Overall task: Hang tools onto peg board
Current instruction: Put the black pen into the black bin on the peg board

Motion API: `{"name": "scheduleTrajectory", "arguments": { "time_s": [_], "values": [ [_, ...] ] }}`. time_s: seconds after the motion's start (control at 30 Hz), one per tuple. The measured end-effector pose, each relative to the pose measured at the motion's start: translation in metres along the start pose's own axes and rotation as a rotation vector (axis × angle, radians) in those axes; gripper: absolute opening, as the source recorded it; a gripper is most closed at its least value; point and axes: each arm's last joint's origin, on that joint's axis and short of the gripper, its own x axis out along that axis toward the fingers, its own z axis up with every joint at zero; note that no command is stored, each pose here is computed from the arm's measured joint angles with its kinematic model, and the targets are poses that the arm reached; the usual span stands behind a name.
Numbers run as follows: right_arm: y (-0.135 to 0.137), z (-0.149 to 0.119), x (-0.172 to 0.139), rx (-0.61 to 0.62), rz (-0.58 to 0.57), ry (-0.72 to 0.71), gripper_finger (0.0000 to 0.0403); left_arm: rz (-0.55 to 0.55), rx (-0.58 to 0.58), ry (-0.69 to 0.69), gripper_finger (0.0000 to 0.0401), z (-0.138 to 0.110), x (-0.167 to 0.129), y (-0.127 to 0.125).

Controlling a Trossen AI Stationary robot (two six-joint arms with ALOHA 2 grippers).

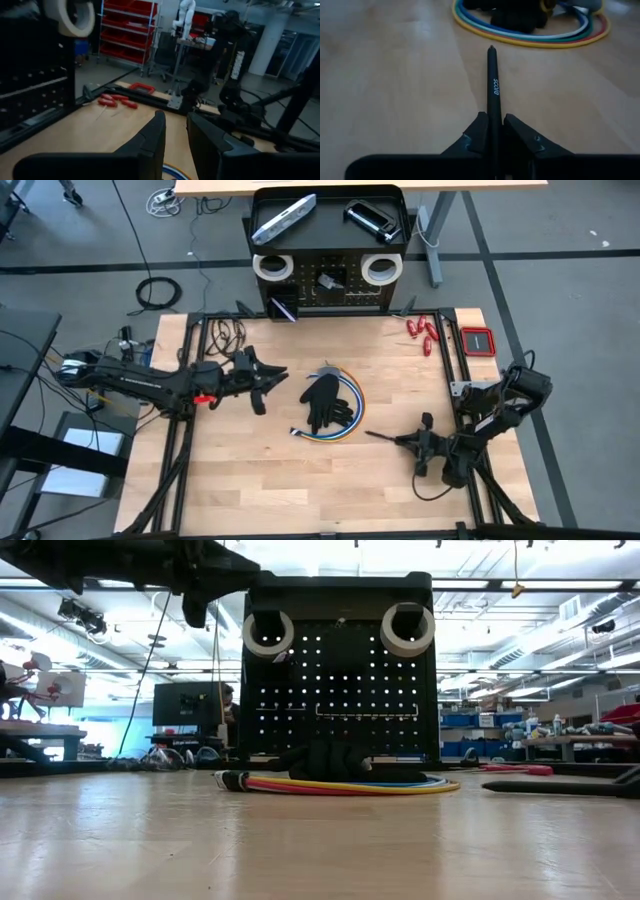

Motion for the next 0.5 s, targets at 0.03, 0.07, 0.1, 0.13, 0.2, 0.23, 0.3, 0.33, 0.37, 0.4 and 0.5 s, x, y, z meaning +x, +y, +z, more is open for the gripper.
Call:
{"name": "scheduleTrajectory", "arguments": {
  "time_s": [0.03, 0.07, 0.1, 0.13, 0.2, 0.23, 0.3, 0.33, 0.37, 0.4, 0.5],
  "values": [
    [0.002, 0.001, 0.002, 0.001, -0.013, -0.003, 0.0059, 0.007, 0.000, -0.002, 0.0086, 0.003, -0.003, 0.002],
    [0.004, 0.004, 0.005, -0.004, -0.024, 0.000, 0.0063, 0.015, 0.001, -0.003, 0.0086, 0.005, -0.005, 0.004],
    [0.006, 0.006, 0.007, -0.010, -0.036, 0.003, 0.0066, 0.021, 0.002, -0.001, 0.0086, 0.008, -0.008, 0.006],
    [0.009, 0.009, 0.010, -0.014, -0.047, 0.006, 0.0066, 0.030, 0.006, 0.003, 0.0085, 0.010, -0.011, 0.008],
    [0.012, 0.014, 0.016, -0.020, -0.068, 0.016, 0.0062, 0.044, 0.022, -0.008, 0.0085, 0.015, -0.017, 0.012],
    [0.013, 0.016, 0.019, -0.020, -0.076, 0.021, 0.0058, 0.050, 0.033, -0.018, 0.0085, 0.018, -0.021, 0.013],
    [0.013, 0.019, 0.023, -0.004, -0.089, 0.025, 0.0056, 0.055, 0.056, -0.036, 0.0085, 0.024, -0.027, 0.016],
    [0.013, 0.020, 0.024, 0.004, -0.095, 0.024, 0.0059, 0.049, 0.067, -0.049, 0.0085, 0.027, -0.030, 0.017],
    [0.013, 0.020, 0.026, 0.009, -0.100, 0.023, 0.0065, 0.038, 0.073, -0.053, 0.0085, 0.029, -0.033, 0.018],
    [0.012, 0.021, 0.027, 0.012, -0.106, 0.026, 0.0074, 0.028, 0.078, -0.060, 0.0085, 0.031, -0.035, 0.018],
    [0.010, 0.023, 0.032, 0.032, -0.120, 0.041, 0.0100, -0.023, 0.103, -0.075, 0.0085, 0.036, -0.044, 0.019]
  ]
}}
